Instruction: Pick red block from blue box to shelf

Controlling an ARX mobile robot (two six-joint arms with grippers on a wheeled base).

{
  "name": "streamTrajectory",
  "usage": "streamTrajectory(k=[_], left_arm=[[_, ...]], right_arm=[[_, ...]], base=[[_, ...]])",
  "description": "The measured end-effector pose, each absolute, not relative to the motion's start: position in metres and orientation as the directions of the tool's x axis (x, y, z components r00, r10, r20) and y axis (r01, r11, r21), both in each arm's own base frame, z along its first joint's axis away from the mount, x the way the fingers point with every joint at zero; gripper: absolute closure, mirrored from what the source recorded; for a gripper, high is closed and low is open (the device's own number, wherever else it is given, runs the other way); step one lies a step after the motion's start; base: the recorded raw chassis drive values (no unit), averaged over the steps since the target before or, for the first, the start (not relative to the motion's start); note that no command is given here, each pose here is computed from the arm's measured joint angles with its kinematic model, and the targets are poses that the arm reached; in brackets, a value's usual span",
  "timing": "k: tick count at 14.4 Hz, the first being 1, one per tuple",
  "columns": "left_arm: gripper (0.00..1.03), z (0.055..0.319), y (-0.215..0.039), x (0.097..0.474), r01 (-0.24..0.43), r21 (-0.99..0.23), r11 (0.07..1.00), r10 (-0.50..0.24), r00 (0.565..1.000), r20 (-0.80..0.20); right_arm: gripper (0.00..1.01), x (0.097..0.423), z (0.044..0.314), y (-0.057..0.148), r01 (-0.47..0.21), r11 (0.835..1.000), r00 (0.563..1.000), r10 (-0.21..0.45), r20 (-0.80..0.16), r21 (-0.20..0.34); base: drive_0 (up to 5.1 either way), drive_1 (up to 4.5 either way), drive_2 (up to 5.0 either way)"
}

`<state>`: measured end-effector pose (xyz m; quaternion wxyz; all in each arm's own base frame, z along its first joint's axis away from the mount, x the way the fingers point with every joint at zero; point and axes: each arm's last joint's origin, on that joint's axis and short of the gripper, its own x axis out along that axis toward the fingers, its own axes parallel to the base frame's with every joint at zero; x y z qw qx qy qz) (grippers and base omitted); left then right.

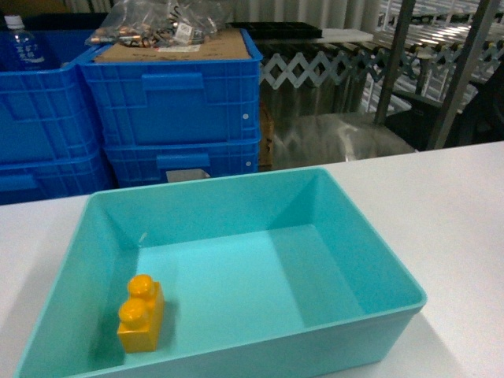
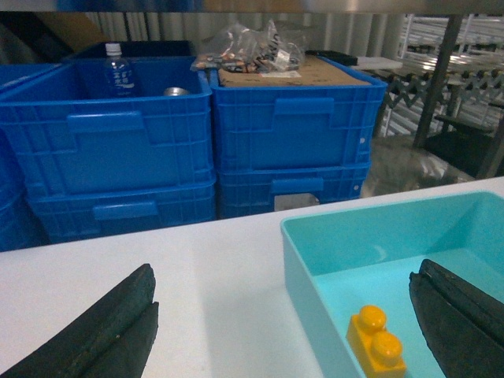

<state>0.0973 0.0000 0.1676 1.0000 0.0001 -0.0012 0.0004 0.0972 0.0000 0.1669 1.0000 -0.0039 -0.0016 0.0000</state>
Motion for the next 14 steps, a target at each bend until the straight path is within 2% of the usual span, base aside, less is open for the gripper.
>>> streamTrajectory(k=[14], left_arm=[[0.05,0.1676,0.0,0.0973,0.0,0.0,1.0,0.0,1.0,0.003]], right_arm=[[0.66,0.0972,0.1669,0.0,0.0,1.0,1.0,0.0,0.003,-0.008]], base=[[-1.5,-1.49,-1.5]])
